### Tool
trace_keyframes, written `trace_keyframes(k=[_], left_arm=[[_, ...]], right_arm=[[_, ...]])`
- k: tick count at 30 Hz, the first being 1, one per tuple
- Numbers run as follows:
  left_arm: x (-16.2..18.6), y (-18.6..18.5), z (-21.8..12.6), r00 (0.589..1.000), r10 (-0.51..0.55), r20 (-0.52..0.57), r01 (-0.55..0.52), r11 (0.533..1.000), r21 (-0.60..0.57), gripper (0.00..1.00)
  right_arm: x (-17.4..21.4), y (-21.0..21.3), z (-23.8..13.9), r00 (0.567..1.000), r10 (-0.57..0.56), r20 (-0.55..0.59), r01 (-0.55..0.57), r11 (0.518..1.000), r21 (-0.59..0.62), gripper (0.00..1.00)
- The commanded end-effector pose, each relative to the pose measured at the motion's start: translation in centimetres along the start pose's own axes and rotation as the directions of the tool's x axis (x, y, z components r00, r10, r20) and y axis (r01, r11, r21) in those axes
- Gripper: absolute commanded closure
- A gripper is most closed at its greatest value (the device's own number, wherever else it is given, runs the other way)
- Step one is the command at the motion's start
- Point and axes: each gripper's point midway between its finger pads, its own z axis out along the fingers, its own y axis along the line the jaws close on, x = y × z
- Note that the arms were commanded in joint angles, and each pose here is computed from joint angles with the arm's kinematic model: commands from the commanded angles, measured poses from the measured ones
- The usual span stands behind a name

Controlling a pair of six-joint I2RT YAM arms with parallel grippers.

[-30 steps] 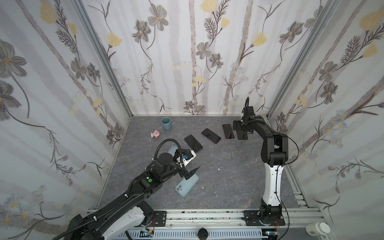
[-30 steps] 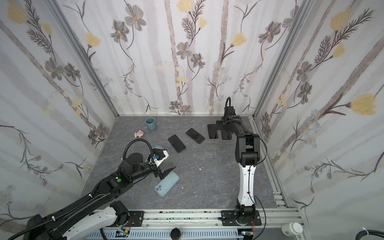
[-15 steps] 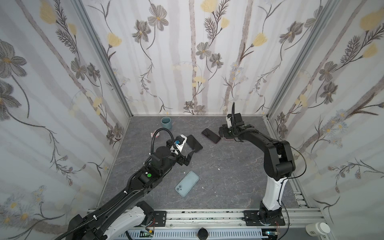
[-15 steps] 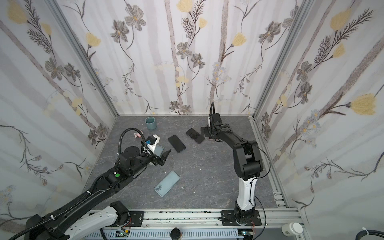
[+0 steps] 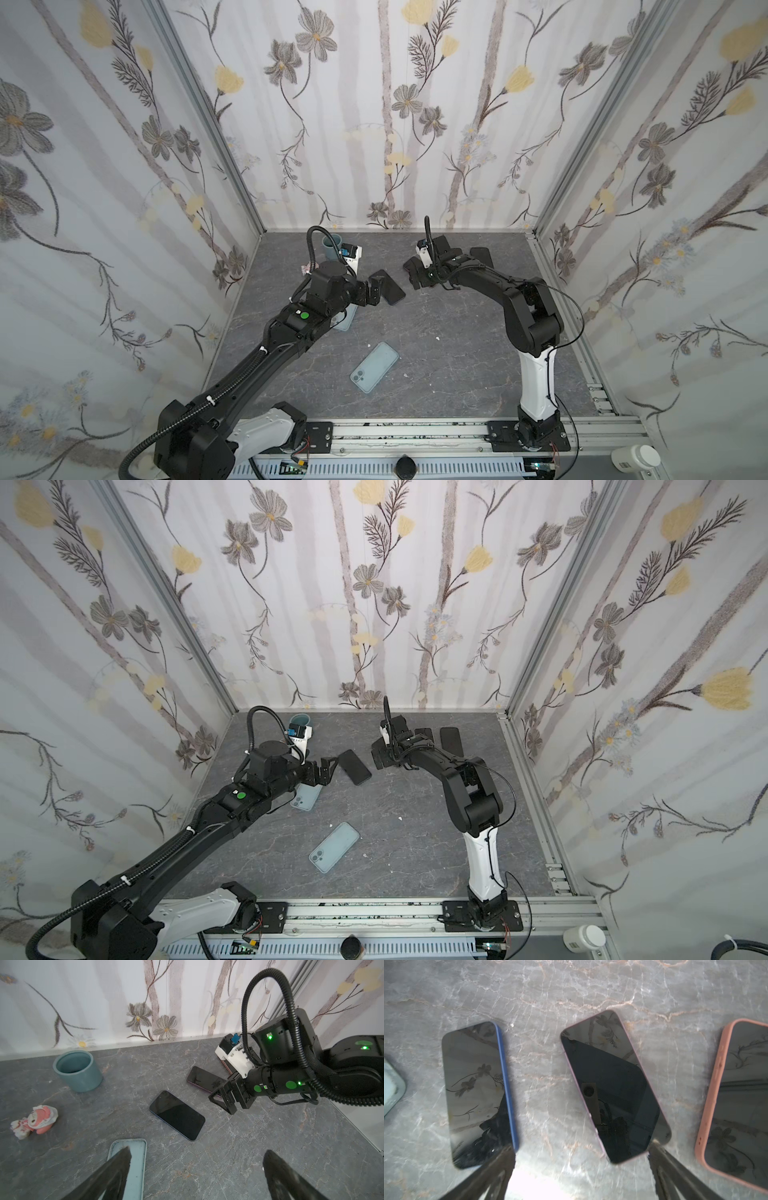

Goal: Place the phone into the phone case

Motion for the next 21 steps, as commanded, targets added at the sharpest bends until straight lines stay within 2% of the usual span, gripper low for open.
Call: trace_keyframes(k=[1, 8, 11, 21], left_arm=[[1.3, -0.6, 0.6, 0.993, -0.078, -0.091, 0.084, 0.994, 0.064, 0.00], [1.8, 0.2, 1.7, 0.982, -0.125, -0.140, 0.137, 0.988, 0.078, 0.00], [2.0, 0.7, 2.1, 0.976, -0.147, -0.159, 0.161, 0.983, 0.082, 0.00], [3.4, 1.7, 3.9, 0.955, -0.198, -0.223, 0.217, 0.974, 0.067, 0.02]], right_arm=[[-0.5, -1.0, 0.8, 0.999, -0.047, -0.024, 0.048, 0.999, 0.007, 0.00], [-1.8, -4.0, 3.3, 0.999, -0.017, -0.038, 0.016, 1.000, -0.021, 0.00], [-1.8, -4.2, 4.1, 0.998, -0.007, -0.061, 0.004, 0.998, -0.057, 0.00], [-0.4, -4.1, 6.3, 0.993, -0.050, -0.105, 0.043, 0.997, -0.063, 0.00]])
